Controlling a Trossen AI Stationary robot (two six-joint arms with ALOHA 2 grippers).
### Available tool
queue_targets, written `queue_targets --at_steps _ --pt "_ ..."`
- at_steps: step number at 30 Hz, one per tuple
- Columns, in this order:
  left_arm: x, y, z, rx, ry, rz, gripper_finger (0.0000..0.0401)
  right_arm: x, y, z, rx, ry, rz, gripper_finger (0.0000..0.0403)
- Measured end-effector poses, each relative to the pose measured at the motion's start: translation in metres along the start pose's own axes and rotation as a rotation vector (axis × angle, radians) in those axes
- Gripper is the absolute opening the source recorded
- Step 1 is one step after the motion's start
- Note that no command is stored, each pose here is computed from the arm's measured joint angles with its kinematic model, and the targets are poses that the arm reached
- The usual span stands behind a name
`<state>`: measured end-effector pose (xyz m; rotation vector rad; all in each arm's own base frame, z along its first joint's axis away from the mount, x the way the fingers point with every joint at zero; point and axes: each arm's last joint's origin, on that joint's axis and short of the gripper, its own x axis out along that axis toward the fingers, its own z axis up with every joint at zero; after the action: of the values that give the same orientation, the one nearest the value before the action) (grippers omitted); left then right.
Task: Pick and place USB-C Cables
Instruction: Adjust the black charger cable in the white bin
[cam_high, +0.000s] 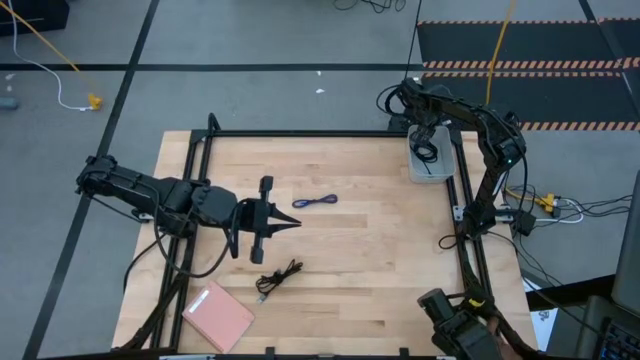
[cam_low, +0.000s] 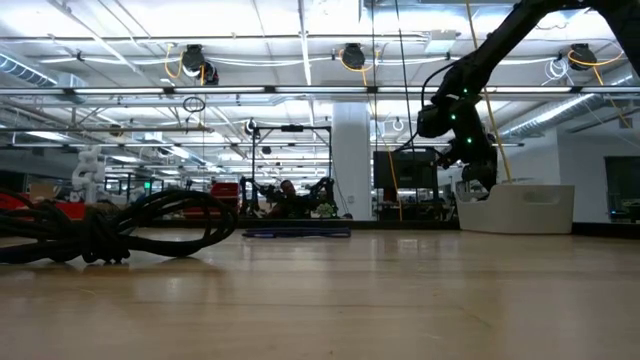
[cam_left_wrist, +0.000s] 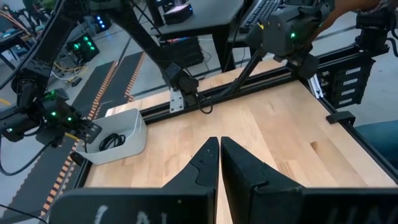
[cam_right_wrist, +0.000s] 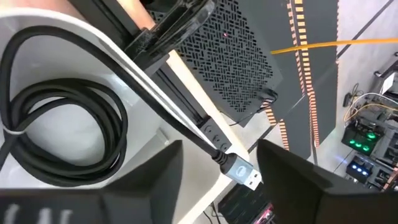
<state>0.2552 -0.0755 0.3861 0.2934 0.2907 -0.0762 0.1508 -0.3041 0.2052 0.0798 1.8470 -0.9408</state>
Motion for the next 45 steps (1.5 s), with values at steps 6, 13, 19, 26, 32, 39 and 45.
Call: queue_targets --at_steps 6,13,19,26,32,39,45 --pt "0.000 0.000 0.000 0.002 0.000 0.000 0.0021 0.001 0.002 -0.001 -0.027 0.000 0.039 0.0210" --pt "0.000 -0.001 0.000 0.002 -0.002 -0.009 0.0021 0.002 0.004 -0.001 -0.045 0.005 0.063 0.0179" --pt "-0.002 -0.006 0.001 0.010 -0.006 -0.029 0.0021 0.002 0.004 -0.001 -0.044 0.011 0.064 0.0163" --pt "-0.002 -0.008 0.002 0.017 -0.010 -0.038 0.0021 0.018 0.012 0.005 -0.080 0.108 0.022 0.0162" --pt "-0.002 -0.008 0.002 0.017 -0.010 -0.038 0.0021 0.018 0.012 0.005 -0.072 0.106 0.017 0.0148" --pt "-0.002 -0.008 0.002 0.020 -0.010 -0.038 0.0021 0.012 0.011 0.003 -0.057 0.089 0.003 0.0081" --pt "-0.002 -0.008 0.002 0.019 -0.010 -0.038 0.0021 0.014 0.013 0.000 -0.071 0.116 -0.006 0.0028"
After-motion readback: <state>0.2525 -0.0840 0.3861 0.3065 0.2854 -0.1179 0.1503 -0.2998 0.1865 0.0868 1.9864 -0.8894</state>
